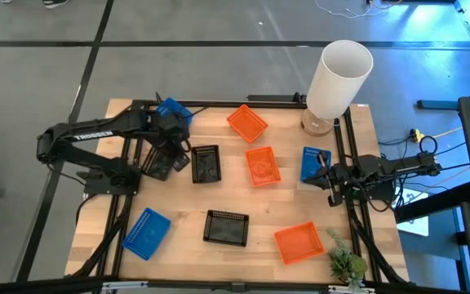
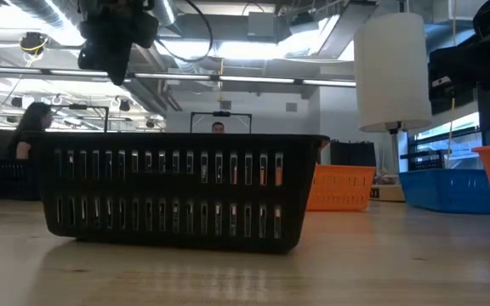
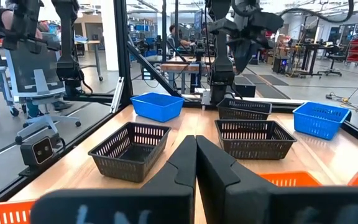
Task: Stack baskets by color
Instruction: Stack the top right black bin on the top left black bin
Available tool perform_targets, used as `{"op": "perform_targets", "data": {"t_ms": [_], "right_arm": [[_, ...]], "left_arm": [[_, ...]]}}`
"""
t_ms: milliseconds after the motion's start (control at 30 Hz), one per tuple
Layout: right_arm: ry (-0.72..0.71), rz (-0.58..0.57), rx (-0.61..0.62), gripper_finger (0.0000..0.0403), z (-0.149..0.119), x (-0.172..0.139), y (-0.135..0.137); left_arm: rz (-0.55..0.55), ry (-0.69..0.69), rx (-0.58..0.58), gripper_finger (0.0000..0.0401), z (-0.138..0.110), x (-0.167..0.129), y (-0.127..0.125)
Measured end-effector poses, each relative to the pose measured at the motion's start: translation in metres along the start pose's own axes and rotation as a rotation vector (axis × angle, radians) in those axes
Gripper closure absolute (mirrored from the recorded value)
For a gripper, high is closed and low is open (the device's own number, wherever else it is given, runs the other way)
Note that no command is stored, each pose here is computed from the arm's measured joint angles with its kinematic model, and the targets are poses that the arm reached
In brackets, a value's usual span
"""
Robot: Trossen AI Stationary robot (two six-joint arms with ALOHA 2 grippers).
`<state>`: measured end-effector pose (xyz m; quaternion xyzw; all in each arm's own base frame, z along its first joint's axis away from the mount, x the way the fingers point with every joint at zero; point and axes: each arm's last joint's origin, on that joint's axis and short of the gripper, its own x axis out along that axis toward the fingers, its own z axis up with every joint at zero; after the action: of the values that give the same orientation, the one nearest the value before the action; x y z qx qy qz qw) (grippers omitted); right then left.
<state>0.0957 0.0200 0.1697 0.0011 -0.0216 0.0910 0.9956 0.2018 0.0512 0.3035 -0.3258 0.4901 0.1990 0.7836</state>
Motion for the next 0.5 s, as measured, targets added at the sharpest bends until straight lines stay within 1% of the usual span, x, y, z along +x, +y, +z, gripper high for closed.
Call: {"op": "perform_targets", "data": {"t_ms": [133,200,267,367,500], "right_arm": [[-0.003,0.0,0.0,0.0395,0.0,0.0,0.0],[-0.003,0.0,0.0,0.0395,0.0,0.0,0.0],[-0.003,0.0,-0.002,0.0395,0.0,0.0,0.0],[-0.003,0.0,-0.001,0.0395,0.0,0.0,0.0],[-0.005,0.0,-0.002,0.0395,0.0,0.0,0.0]], "left_arm": [[-0.005,0.04,-0.036,0.0371,0.003,0.008,-0.001],[0.005,0.047,-0.04,0.0357,0.005,0.012,-0.002],[0.021,0.067,-0.068,0.0342,0.007,0.018,-0.002],[0.046,0.095,-0.143,0.0324,0.01,0.028,-0.002],[0.119,0.122,-0.273,0.0309,0.015,0.044,-0.002]]}}
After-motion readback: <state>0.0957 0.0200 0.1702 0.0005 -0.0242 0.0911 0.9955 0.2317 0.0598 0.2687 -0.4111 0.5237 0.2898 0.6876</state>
